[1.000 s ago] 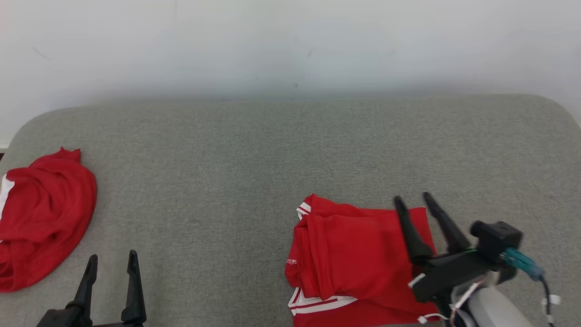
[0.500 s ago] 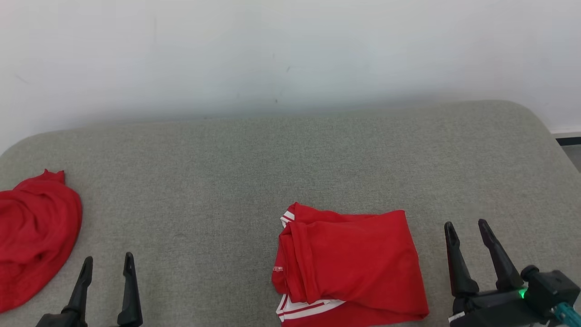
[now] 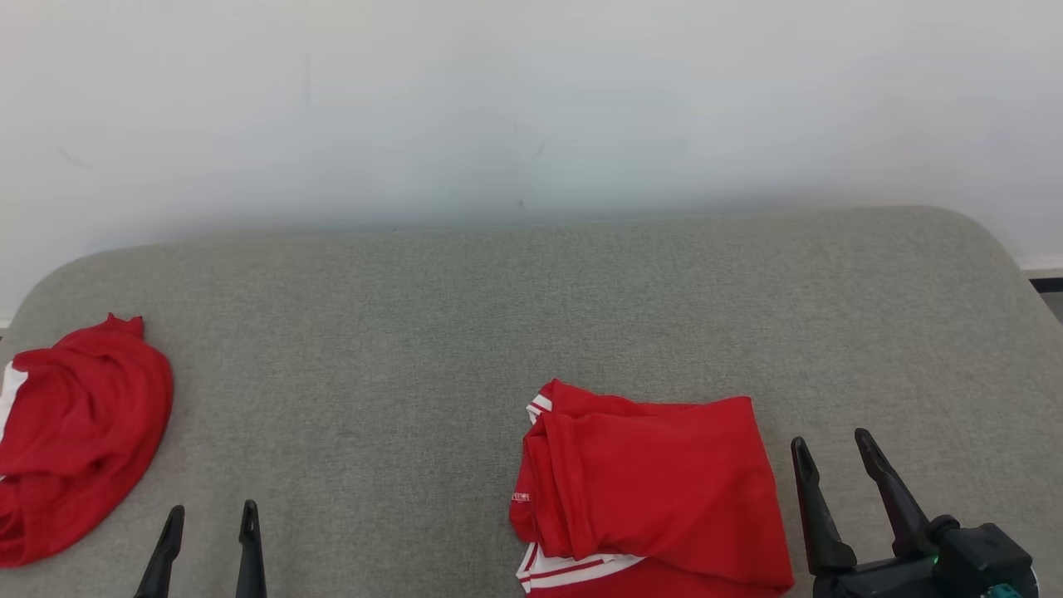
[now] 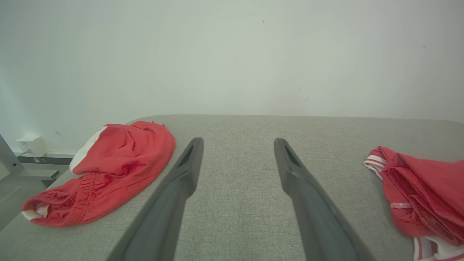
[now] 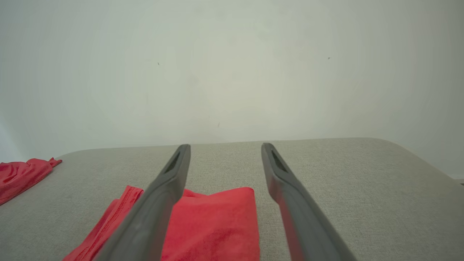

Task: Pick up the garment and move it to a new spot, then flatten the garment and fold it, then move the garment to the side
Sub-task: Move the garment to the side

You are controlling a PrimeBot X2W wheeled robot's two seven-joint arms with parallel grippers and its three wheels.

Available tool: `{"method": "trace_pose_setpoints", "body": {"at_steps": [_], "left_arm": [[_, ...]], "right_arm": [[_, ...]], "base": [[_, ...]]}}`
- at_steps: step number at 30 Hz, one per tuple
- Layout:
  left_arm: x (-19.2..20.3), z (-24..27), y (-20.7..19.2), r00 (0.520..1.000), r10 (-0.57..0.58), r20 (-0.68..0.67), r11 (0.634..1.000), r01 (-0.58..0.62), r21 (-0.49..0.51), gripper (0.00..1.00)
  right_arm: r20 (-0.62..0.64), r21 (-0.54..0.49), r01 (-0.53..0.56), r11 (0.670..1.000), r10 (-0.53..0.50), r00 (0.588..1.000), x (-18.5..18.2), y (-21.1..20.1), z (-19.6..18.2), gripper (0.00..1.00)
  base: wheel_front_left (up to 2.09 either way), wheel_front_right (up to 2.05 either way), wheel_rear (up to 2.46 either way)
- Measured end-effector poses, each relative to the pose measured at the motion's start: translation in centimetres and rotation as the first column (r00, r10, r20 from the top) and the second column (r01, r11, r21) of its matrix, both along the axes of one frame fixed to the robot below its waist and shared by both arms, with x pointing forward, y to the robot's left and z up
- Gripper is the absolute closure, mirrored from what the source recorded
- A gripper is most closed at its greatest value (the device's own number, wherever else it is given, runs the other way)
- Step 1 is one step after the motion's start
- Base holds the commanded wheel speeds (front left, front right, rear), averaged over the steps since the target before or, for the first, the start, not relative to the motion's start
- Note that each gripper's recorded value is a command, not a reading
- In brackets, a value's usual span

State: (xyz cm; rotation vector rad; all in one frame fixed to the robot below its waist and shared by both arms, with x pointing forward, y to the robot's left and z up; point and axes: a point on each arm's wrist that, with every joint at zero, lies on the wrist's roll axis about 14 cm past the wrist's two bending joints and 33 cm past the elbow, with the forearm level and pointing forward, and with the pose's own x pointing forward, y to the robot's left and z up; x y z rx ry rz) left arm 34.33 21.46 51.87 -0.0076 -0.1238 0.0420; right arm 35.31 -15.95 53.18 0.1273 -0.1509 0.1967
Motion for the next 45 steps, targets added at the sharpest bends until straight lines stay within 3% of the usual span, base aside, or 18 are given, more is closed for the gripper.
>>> {"method": "trace_pose_setpoints", "body": {"at_steps": [13,38,45], "left_arm": [[-1.4,-0.3,1.4,0.999,0.048,-0.009,0.999,-0.048,-0.002,0.00],[-1.2,-0.3,1.1,0.999,0.035,-0.008,0.999,-0.035,0.007,0.00],[-0.9,-0.6,1.0,0.999,0.033,-0.021,0.999,-0.033,0.005,0.00]], "right_arm": [[-0.046,-0.006,-0.046,0.999,0.045,0.998,0.5,1.7,-1.5,0.00],[-0.083,0.001,-0.014,1.000,0.014,0.996,0.5,0.7,-2.6,0.00],[-0.125,-0.038,-0.024,0.999,0.019,0.992,2.3,0.0,-3.2,0.00]], "base": [[0.00,0.00,0.00],[0.00,0.00,0.00],[0.00,0.00,0.00]]}}
